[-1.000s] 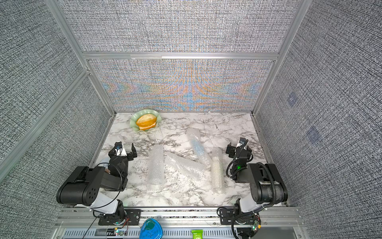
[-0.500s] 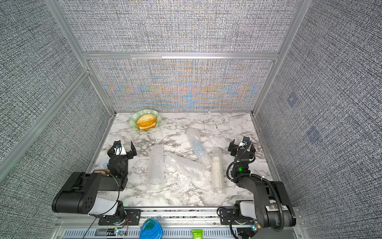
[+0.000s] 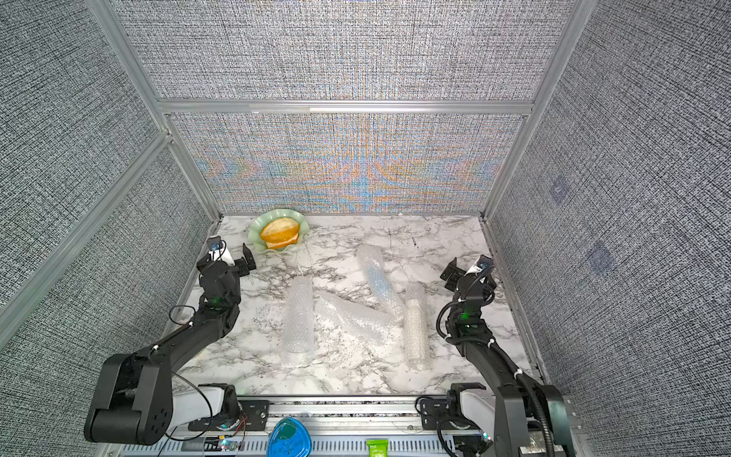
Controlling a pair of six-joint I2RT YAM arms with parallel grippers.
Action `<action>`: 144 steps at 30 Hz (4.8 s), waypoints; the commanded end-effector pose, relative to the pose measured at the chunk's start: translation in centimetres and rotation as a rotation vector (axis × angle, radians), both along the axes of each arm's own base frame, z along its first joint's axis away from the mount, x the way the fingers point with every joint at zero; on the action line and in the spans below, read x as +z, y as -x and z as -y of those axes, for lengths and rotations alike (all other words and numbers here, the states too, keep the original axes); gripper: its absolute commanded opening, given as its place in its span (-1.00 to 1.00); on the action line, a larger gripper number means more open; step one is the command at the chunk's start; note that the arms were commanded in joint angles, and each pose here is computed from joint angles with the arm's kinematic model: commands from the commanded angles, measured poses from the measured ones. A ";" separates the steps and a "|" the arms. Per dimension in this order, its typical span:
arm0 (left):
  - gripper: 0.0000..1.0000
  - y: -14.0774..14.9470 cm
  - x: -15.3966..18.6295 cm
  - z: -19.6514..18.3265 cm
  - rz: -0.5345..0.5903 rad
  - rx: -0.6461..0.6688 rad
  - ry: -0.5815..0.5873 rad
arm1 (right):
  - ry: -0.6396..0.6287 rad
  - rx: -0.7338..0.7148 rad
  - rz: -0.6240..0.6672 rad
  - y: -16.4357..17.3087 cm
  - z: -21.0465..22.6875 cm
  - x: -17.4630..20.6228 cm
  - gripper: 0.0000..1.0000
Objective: Unwrap the vase from the bubble wrap
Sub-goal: Move the bubble wrap to the center of the board.
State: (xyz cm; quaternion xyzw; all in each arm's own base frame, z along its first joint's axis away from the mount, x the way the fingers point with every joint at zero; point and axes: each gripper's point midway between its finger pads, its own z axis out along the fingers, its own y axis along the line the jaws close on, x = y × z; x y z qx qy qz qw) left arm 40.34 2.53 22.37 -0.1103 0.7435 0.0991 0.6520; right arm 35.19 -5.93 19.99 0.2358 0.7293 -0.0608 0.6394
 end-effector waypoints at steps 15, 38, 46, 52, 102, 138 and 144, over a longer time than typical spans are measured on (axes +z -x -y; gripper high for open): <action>0.89 2.9 -1.8 7.9 -0.456 -0.381 0.319 | -0.181 0.427 -0.385 0.9 -11.8 -2.9 0.98; 0.95 7.0 -7.1 15.8 -0.715 -0.575 0.446 | 0.072 0.790 -0.882 3.1 -21.8 -7.0 0.97; 0.98 8.2 -8.2 15.5 -0.770 -0.530 0.468 | 0.148 0.968 -0.873 4.3 -26.9 -6.0 0.97; 0.99 9.0 -8.8 15.0 -0.801 -0.494 0.484 | 0.328 1.151 -0.892 7.1 -30.6 -6.3 0.97; 0.99 10.7 -7.6 0.5 -0.701 0.142 0.430 | -0.064 0.942 -0.899 9.9 -51.0 -9.1 0.86; 0.99 10.9 -6.2 0.0 -0.581 0.137 0.450 | 0.271 0.836 -1.085 6.9 -47.8 -16.6 0.04; 0.99 10.9 -6.2 0.2 -0.577 0.120 0.446 | 0.325 0.877 -1.129 7.6 -46.9 -18.1 0.37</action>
